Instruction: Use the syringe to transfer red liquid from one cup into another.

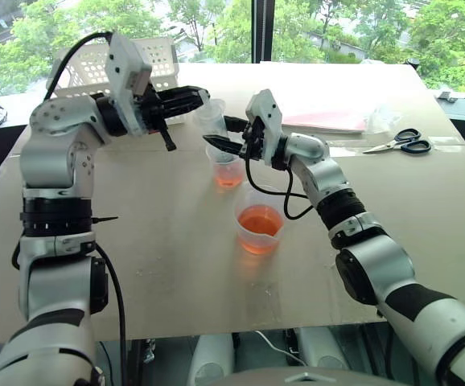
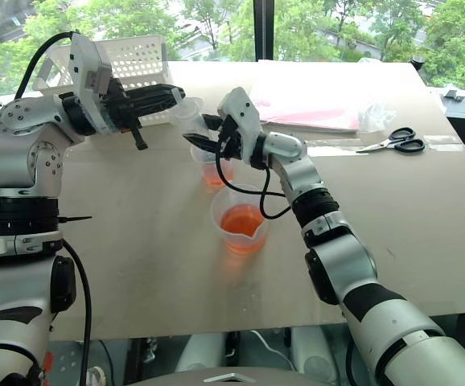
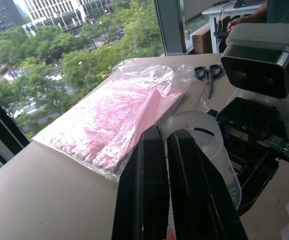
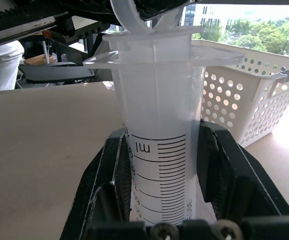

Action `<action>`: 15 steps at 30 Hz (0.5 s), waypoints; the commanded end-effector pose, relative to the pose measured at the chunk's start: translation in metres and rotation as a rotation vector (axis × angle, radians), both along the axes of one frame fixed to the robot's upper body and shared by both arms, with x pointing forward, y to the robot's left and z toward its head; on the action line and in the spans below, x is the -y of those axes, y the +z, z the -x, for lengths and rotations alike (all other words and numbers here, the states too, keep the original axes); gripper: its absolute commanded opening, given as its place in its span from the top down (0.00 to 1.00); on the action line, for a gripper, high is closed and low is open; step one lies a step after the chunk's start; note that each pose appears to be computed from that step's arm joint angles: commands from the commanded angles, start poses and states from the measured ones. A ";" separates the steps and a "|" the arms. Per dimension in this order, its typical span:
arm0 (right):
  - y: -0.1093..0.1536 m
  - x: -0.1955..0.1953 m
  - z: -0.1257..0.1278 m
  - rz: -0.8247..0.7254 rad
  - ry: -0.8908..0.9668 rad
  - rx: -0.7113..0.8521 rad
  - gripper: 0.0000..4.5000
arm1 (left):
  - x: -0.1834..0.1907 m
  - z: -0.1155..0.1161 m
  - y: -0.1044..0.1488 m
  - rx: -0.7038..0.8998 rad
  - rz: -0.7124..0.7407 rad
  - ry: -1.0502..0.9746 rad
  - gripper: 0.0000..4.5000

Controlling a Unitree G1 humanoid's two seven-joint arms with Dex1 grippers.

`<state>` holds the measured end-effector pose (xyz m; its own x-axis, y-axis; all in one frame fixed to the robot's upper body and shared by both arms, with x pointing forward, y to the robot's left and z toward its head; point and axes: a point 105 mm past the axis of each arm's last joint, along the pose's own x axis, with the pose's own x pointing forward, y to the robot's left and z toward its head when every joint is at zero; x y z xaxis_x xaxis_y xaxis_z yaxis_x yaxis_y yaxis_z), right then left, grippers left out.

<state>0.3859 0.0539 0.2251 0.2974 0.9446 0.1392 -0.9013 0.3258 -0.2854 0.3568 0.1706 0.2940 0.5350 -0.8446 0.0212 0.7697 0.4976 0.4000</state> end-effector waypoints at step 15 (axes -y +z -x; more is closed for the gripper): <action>0.088 0.023 0.007 -0.240 -0.013 0.052 0.69 | -0.019 0.042 0.021 -0.081 0.335 0.134 0.01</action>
